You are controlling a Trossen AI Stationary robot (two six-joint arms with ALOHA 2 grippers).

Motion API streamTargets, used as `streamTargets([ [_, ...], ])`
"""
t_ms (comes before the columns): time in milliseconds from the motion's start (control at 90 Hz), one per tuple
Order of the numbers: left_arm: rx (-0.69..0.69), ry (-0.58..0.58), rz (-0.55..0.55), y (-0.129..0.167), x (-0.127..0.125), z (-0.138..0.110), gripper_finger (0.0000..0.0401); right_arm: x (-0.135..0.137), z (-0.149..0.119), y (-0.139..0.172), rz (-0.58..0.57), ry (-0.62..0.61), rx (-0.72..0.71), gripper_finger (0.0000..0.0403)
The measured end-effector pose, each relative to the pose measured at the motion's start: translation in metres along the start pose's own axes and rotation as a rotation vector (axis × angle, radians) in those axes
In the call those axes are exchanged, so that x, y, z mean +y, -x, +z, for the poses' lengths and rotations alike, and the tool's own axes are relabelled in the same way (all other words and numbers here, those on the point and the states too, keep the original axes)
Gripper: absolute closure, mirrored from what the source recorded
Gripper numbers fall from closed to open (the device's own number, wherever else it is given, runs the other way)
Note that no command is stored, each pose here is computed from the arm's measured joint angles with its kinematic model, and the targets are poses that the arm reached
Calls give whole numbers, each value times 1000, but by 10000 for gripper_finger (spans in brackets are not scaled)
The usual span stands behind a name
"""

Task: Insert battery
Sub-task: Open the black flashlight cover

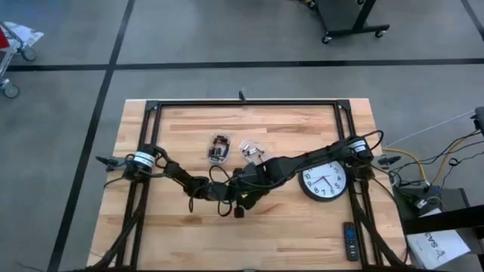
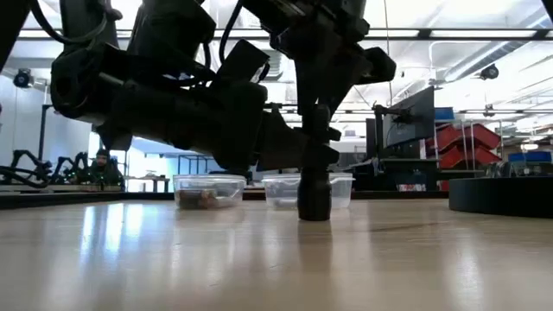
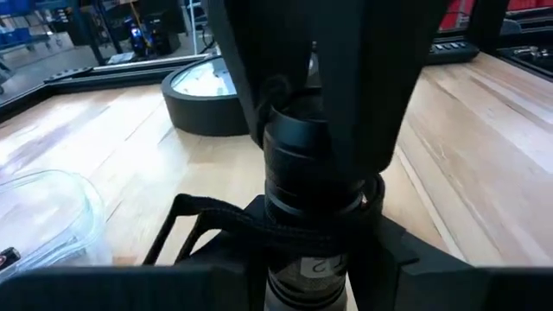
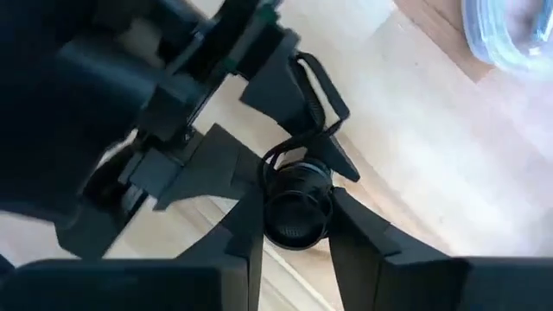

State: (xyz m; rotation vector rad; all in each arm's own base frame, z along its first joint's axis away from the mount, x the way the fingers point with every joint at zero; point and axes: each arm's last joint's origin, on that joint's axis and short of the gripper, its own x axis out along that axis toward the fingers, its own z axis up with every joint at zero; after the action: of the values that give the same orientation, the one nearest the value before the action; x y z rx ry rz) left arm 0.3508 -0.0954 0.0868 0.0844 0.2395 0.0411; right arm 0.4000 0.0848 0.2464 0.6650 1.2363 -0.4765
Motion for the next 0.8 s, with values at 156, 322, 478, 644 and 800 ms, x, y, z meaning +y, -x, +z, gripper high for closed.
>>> streamTargets([
  [156,-1,1,-3,0,0,0,306,-1,2,0,1,131,1,322],
  [322,-2,5,-6,0,0,0,306,-3,5,-1,4,337,3,327],
  [478,-2,6,-7,0,0,0,306,-4,7,-1,7,586,1,327],
  [644,-2,6,-8,0,0,0,306,-4,7,-1,10,948,-3,322],
  [800,-2,1,-9,0,0,0,306,-3,7,-1,43,1371,-1,322],
])
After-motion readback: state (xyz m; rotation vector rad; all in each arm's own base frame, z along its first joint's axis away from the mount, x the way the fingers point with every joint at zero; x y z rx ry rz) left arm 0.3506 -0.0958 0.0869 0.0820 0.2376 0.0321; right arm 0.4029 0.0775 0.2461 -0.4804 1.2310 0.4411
